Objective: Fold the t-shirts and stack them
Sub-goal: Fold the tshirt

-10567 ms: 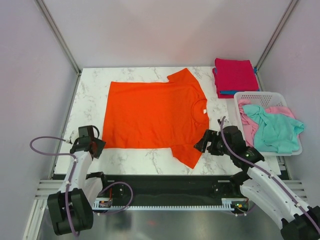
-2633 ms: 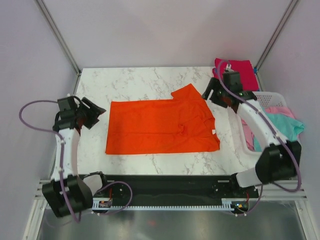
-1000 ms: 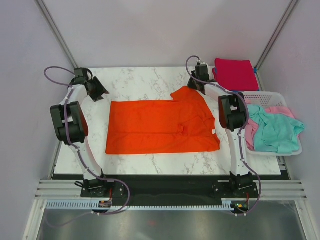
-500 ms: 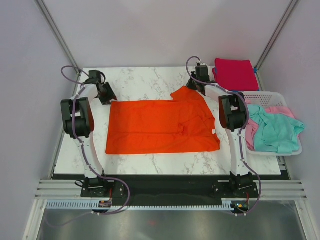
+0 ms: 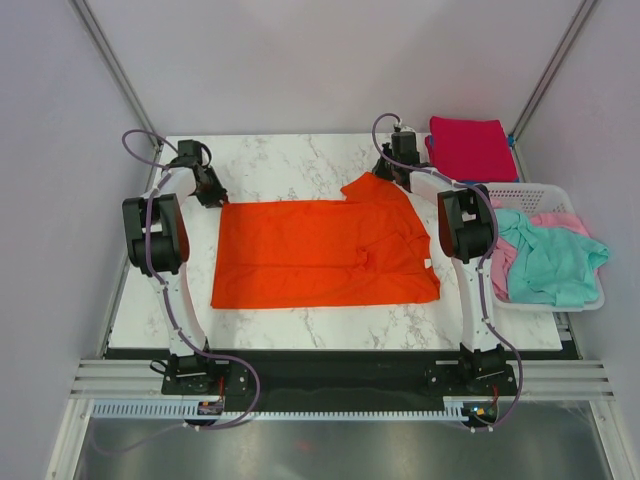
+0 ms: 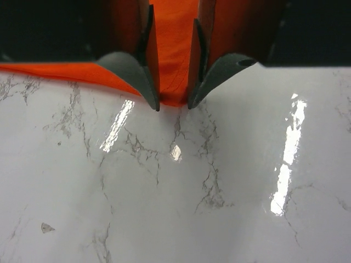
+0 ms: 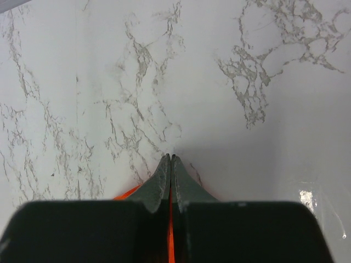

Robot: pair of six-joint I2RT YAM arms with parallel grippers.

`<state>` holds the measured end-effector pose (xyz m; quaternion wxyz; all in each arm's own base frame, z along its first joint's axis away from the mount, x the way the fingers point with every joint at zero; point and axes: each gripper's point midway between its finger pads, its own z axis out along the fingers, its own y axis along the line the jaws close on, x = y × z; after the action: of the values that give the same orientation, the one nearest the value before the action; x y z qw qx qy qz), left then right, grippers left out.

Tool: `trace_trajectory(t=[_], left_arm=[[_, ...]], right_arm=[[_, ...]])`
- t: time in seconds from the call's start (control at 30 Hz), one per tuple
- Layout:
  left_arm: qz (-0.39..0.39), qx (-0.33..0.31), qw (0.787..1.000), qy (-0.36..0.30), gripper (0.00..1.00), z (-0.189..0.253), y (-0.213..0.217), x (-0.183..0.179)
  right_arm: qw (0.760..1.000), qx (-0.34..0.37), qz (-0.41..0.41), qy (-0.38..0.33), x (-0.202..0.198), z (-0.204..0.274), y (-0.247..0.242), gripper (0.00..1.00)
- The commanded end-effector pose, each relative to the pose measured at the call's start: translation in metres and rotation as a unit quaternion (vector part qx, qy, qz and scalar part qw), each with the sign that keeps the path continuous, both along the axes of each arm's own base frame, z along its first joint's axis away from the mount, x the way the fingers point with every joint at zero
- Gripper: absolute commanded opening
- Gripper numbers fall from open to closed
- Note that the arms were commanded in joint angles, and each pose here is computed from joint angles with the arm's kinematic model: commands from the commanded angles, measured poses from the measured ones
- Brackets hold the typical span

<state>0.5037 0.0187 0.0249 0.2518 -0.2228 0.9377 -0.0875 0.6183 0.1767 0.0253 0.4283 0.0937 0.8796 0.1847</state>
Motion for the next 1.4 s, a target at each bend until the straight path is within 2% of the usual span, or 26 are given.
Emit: trace_trajectory(t=[0.0,0.1,0.3,0.33,0.47,0.7,0.87,1.03,1.07,1.13,1.17,1.33,1.37], left_arm=[[-0.019,0.020,1.000,0.015,0.31,-0.012,0.005,-0.003],[-0.026,0.019,0.999,0.014,0.26,-0.013,0.002,-0.002],[-0.033,0.011,0.999,0.011,0.03,-0.013,-0.002,0.000],[-0.035,0.009,0.999,0.011,0.02,-0.013,-0.003,0.000],[-0.034,0.008,0.999,0.003,0.02,-0.004,-0.004,-0.001],[-0.027,-0.006,0.999,-0.029,0.02,0.038,-0.012,-0.015],[-0.030,-0.025,0.998,-0.045,0.02,0.062,-0.020,-0.035],[-0.034,-0.029,0.997,-0.062,0.02,0.085,-0.025,-0.061],[-0.034,-0.029,0.997,-0.064,0.02,0.086,-0.025,-0.065],[-0.034,-0.030,0.997,-0.060,0.02,0.083,-0.026,-0.078],[-0.036,-0.029,0.996,-0.071,0.02,0.091,-0.027,-0.081],[-0.039,-0.028,0.997,-0.064,0.02,0.086,-0.026,-0.106],[-0.039,-0.028,0.997,-0.063,0.02,0.084,-0.026,-0.109]], right_arm=[[0.995,-0.024,0.016,0.090,-0.040,-0.049,-0.003,0.00],[0.995,-0.023,0.014,0.092,-0.040,-0.050,-0.007,0.00],[0.995,-0.021,0.016,0.096,-0.043,-0.052,-0.010,0.00],[0.995,-0.022,0.016,0.097,-0.043,-0.052,-0.011,0.00],[0.996,-0.011,0.028,0.089,-0.042,-0.045,-0.006,0.00],[0.997,0.027,0.063,0.022,-0.039,0.036,0.010,0.00],[0.994,0.054,0.095,0.009,-0.069,0.079,0.018,0.00],[0.992,0.054,0.111,0.024,-0.114,0.083,0.018,0.00],[0.992,0.054,0.112,0.010,-0.120,0.100,0.018,0.00],[0.992,0.051,0.117,0.022,-0.140,0.093,0.019,0.00],[0.992,0.052,0.118,0.009,-0.146,0.108,0.017,0.00],[0.992,0.045,0.114,0.017,-0.188,0.111,0.007,0.00],[0.993,0.046,0.112,0.005,-0.195,0.124,0.005,0.00]])
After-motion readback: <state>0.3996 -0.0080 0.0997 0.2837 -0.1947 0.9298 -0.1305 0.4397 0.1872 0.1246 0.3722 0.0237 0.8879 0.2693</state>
